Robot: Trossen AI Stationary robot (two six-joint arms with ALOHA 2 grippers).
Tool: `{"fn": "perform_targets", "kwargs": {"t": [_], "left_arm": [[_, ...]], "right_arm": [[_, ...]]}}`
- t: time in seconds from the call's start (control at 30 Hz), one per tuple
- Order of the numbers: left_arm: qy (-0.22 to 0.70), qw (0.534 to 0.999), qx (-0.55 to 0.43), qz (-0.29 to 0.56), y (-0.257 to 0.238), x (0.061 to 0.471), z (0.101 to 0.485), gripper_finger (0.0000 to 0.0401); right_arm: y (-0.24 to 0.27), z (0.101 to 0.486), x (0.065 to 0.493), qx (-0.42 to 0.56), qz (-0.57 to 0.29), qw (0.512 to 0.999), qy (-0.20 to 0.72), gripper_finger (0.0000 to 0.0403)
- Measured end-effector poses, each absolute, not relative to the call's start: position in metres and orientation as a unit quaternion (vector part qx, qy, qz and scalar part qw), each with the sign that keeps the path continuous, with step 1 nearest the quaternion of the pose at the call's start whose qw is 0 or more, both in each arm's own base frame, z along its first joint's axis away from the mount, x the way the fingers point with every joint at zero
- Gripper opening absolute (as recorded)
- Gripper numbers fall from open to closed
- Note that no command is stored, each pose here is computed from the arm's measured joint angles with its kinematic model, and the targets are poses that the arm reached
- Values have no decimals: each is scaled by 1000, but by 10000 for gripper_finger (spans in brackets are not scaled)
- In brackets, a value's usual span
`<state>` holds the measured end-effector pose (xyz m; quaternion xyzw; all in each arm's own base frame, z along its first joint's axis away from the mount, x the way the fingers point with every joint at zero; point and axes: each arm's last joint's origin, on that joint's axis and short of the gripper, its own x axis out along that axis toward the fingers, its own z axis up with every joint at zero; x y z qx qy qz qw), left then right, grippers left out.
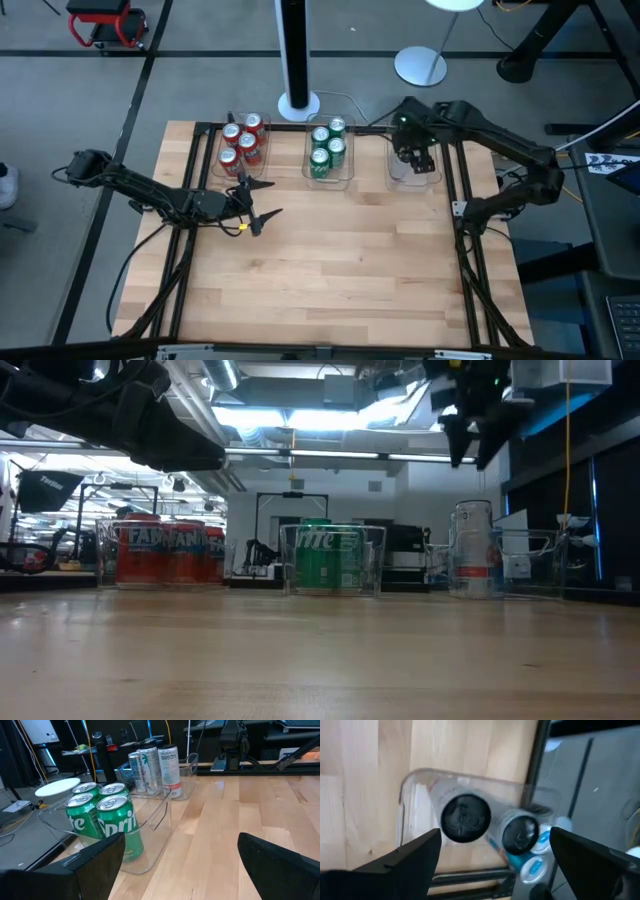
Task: Sort soda cans
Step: Return to Home Position
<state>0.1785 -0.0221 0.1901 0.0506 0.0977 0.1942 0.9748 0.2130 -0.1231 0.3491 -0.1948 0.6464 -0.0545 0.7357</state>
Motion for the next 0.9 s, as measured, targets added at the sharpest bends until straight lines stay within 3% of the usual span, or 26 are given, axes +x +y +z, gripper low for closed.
{"fn": "perform_targets", "kwargs": {"t": [0.4, 0.6, 0.9], "left_arm": [[97, 975, 44, 195, -22, 178, 190, 375], [98, 975, 43, 195, -22, 178, 190, 375], [95, 976, 45, 191, -23, 178, 190, 375]], "right_arm": [[-45, 387, 229, -395, -35, 783, 480, 369], [-12, 359, 233, -477, 8, 790, 385, 369], [4, 291, 200, -518, -17, 820, 245, 369]]}}
